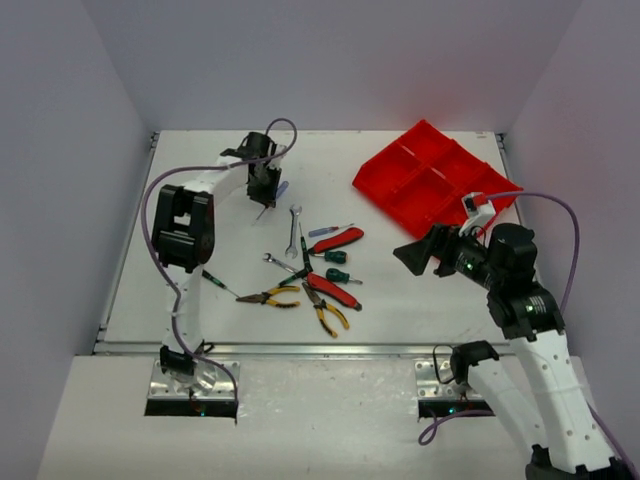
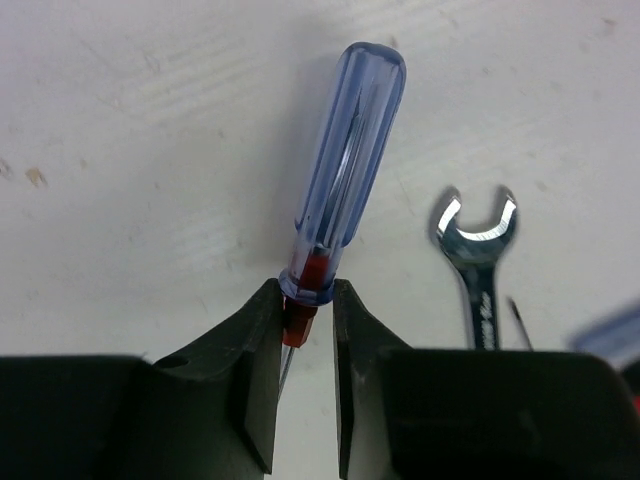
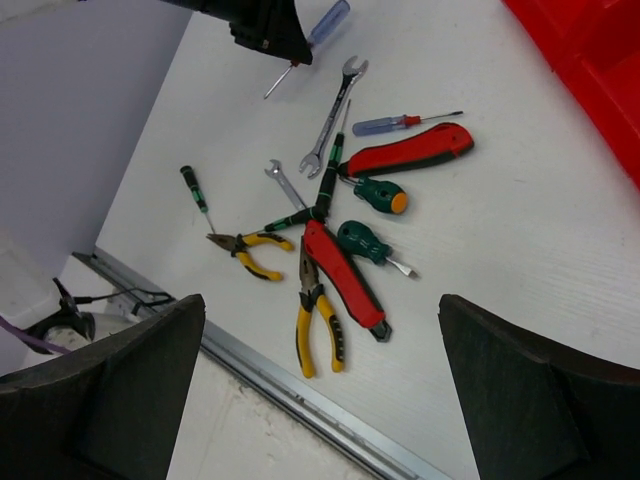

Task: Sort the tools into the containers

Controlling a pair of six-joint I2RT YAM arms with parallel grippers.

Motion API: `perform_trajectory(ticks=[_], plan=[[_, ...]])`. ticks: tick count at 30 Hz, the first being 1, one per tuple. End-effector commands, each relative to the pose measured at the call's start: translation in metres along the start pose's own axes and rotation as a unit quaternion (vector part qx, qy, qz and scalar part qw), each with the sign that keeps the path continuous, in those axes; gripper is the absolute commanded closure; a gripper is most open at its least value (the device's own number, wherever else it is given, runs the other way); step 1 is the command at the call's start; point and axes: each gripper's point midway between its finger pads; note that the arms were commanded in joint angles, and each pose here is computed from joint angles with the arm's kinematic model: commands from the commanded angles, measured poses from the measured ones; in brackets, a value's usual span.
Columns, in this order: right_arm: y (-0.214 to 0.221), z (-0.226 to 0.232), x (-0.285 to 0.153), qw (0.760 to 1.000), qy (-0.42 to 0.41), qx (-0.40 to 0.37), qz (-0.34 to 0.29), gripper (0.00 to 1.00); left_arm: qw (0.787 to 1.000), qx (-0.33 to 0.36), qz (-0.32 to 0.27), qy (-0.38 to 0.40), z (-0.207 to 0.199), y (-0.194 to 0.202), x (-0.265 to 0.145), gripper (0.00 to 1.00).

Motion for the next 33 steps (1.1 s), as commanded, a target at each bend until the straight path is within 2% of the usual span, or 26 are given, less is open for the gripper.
perform_trajectory(ticks=[1, 3, 5, 8, 11, 14, 16, 18, 23, 29, 30, 31, 33], plan=[[-0.021, 0.022, 0.03, 0.995, -0.083, 0.049, -0.019, 0.01, 0.98, -0.026, -0.161, 0.11, -0.058, -0.067, -0.124, 1.0], [-0.029, 0.03, 0.048, 0.99, -0.123, 0.075, -0.01, 0.01, 0.964, -0.022, -0.176, 0.198, -0.095, -0.056, -0.154, 1.0], [-0.039, 0.034, 0.063, 0.985, -0.146, 0.092, -0.004, 0.01, 0.952, -0.025, -0.179, 0.246, -0.116, -0.046, -0.172, 1.0], [-0.075, 0.055, 0.089, 0.979, -0.185, 0.083, -0.026, 0.01, 0.921, -0.021, -0.185, 0.342, -0.157, -0.021, -0.207, 1.0], [-0.099, 0.072, 0.115, 0.978, -0.19, 0.074, -0.035, 0.03, 0.889, -0.027, -0.195, 0.413, -0.185, -0.006, -0.243, 1.0], [-0.11, 0.081, 0.139, 0.979, -0.182, 0.082, -0.048, 0.11, 0.869, -0.034, -0.208, 0.448, -0.2, 0.001, -0.263, 1.0], [-0.12, 0.077, 0.154, 0.979, -0.166, 0.092, -0.069, 0.18, 0.862, -0.037, -0.209, 0.46, -0.207, 0.009, -0.269, 1.0], [-0.125, 0.079, 0.161, 0.979, -0.161, 0.094, -0.077, 0.2, 0.857, -0.041, -0.205, 0.471, -0.213, 0.015, -0.272, 1.0], [-0.106, 0.099, 0.188, 0.982, -0.166, 0.084, -0.032, 0.33, 0.846, -0.054, -0.2, 0.491, -0.222, 0.023, -0.275, 1.0], [-0.087, 0.11, 0.197, 0.982, -0.169, 0.084, -0.01, 0.42, 0.839, -0.059, -0.206, 0.5, -0.224, 0.018, -0.284, 1.0], [-0.086, 0.111, 0.199, 0.982, -0.17, 0.085, -0.008, 0.46, 0.837, -0.058, -0.207, 0.503, -0.225, 0.018, -0.286, 1.0], [-0.086, 0.112, 0.199, 0.982, -0.171, 0.085, -0.008, 0.55, 0.837, -0.058, -0.207, 0.504, -0.226, 0.018, -0.286, 1.0], [-0.083, 0.113, 0.199, 0.981, -0.175, 0.086, -0.004, 0.88, 0.838, -0.06, -0.213, 0.498, -0.224, 0.016, -0.286, 1.0]])
Point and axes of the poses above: each gripper's point midway between its finger pads, its own x axis out along the fingers, its own z axis along the line the jaws close on, y = z × x, and after that the axes turned 4 degrees about -x, right-handed
